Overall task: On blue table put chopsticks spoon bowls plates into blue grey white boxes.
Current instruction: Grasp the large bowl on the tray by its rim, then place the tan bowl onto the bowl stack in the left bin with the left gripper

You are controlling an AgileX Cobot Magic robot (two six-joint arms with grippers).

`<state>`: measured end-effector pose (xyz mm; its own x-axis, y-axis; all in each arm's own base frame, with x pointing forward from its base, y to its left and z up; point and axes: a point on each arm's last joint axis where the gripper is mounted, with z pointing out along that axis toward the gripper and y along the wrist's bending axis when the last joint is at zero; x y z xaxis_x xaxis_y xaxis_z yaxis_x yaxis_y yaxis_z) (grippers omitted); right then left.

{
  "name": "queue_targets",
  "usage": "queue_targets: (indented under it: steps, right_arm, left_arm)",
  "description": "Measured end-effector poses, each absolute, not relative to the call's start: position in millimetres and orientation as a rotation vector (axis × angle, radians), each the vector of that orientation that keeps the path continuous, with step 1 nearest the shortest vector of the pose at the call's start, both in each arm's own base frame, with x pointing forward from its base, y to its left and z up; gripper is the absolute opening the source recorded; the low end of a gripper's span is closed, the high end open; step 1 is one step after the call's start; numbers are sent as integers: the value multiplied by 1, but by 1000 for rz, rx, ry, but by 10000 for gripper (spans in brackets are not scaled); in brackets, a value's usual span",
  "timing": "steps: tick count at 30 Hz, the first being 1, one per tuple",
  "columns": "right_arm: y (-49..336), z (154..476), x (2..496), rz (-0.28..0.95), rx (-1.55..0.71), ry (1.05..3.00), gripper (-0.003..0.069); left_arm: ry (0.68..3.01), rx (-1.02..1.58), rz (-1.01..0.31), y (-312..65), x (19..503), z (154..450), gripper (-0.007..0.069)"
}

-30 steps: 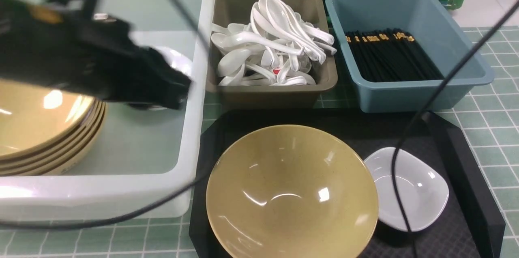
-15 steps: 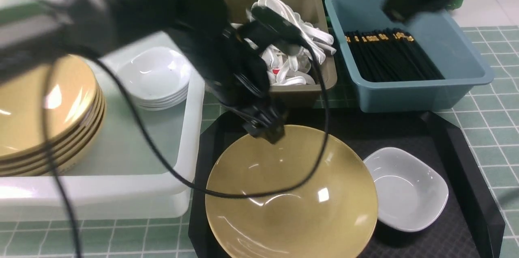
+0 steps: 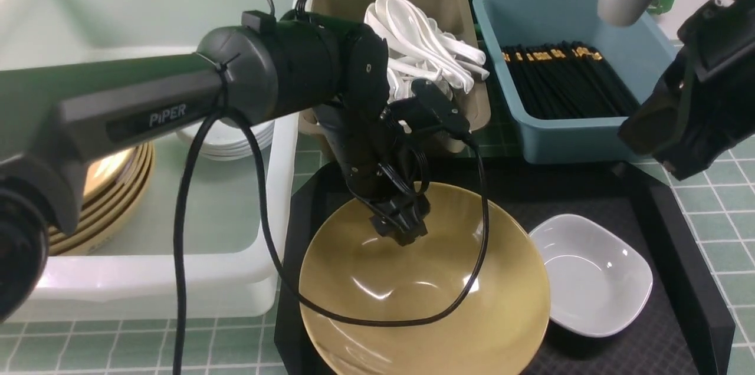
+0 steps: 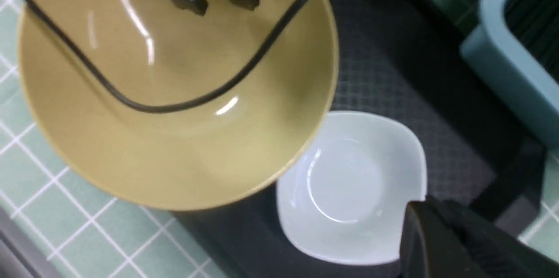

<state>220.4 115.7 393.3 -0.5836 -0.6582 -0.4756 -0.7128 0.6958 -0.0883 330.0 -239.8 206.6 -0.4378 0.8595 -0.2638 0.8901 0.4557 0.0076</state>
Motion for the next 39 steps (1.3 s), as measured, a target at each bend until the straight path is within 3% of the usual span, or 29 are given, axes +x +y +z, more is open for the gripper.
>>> queue_targets:
  steps: [1, 4, 8, 14, 20, 23, 27, 33, 39]
  right_arm:
    - [117, 394, 220, 165, -1064, 2415, 36]
    - [119, 394, 220, 182, -1091, 2391, 36]
    - [139, 400, 212, 199, -1225, 2294, 36]
    - [160, 422, 208, 230, -1292, 2172, 36]
    - [203, 455, 197, 291, -1413, 1966, 36]
    - [233, 462, 193, 325, -1494, 1874, 36]
    - [259, 462, 193, 353, -1528, 1814, 36]
    - [300, 446, 196, 381, -1617, 1801, 39]
    - [298, 438, 202, 280, -1658, 1830, 41]
  left_arm:
    - [2502, 1502, -192, -238, 329, 207, 181]
    - [2568, 1460, -227, -236, 325, 214, 118]
    - [2603, 1343, -262, -227, 311, 251, 18]
    - [2532, 1110, -246, -196, 307, 306, 6]
    - [2447, 719, -359, -124, 286, 383, 6]
    - [2398, 440, -339, -65, 261, 416, 5]
    - [2372, 158, -257, -14, 243, 426, 5]
    - [2343, -404, -91, 85, 220, 405, 5]
    - [2334, -582, -71, 123, 232, 375, 6]
